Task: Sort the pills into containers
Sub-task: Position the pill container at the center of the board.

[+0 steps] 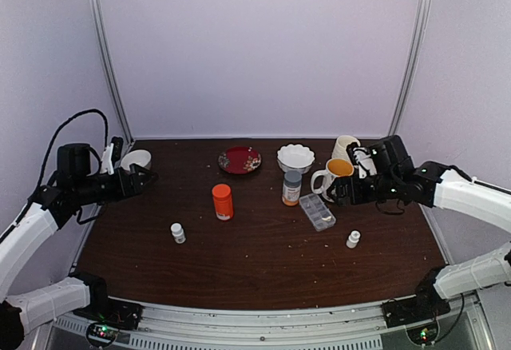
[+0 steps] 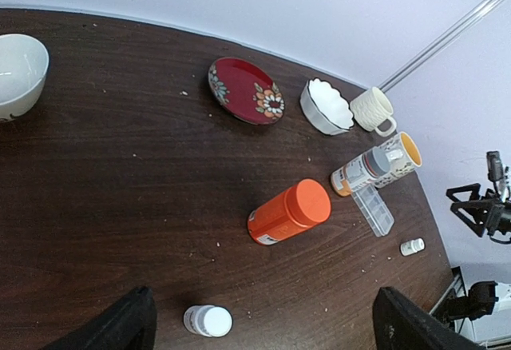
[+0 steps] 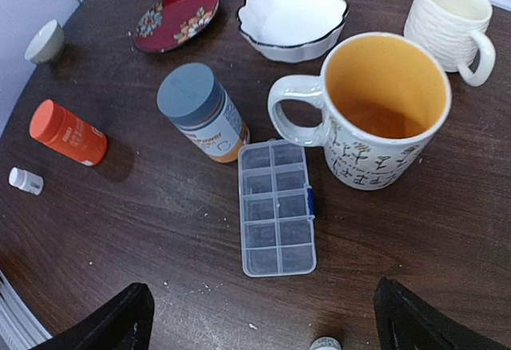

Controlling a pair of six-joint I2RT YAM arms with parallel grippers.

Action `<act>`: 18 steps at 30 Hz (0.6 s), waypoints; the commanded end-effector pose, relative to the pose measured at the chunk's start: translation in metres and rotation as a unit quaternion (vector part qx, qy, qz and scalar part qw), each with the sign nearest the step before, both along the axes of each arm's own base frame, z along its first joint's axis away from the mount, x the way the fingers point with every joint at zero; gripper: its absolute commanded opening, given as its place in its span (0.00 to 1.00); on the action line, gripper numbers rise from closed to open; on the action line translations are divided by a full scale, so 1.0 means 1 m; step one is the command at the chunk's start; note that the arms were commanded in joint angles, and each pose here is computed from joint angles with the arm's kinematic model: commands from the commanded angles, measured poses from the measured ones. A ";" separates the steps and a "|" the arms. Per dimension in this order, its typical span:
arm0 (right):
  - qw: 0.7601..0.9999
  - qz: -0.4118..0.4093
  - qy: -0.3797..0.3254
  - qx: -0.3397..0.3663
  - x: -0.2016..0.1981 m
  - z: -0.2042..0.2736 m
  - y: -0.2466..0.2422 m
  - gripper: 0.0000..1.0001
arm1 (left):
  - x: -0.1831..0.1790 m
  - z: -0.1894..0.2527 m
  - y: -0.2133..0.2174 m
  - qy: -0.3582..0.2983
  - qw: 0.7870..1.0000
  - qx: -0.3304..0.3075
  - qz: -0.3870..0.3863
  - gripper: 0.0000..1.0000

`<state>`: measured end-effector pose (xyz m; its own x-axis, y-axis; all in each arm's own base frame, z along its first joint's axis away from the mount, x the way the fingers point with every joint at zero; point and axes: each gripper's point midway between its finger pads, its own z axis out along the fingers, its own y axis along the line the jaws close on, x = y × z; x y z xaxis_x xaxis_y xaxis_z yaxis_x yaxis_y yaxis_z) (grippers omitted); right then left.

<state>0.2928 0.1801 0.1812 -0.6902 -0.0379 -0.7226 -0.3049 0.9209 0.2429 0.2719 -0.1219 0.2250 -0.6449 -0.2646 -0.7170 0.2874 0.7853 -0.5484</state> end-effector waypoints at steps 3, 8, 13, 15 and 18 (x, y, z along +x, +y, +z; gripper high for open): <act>0.994 0.013 0.034 -0.102 0.014 -0.032 0.025 1.00 | -0.001 0.014 -0.007 -0.042 0.999 -0.002 -0.031 0.98; 0.984 0.004 0.067 -0.165 0.029 -0.062 0.032 1.00 | -0.002 0.015 -0.006 -0.044 0.999 -0.001 -0.027 0.98; 0.979 -0.008 0.090 -0.185 0.040 -0.085 0.037 1.00 | -0.003 0.014 -0.006 -0.043 0.999 -0.002 -0.026 0.98; 0.976 -0.010 0.099 -0.191 0.043 -0.094 0.039 1.00 | -0.003 0.014 -0.006 -0.043 0.999 -0.002 -0.027 0.98; 0.974 -0.008 0.116 -0.196 0.045 -0.110 0.043 1.00 | -0.003 0.014 -0.006 -0.042 0.999 -0.003 -0.028 0.97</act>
<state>0.3308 0.2229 0.0781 -0.8257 -0.2789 -0.4903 -0.2967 0.9540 -0.0429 0.2678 -0.1257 0.2313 -0.6274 -0.2442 -0.7394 0.3341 0.7732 -0.5390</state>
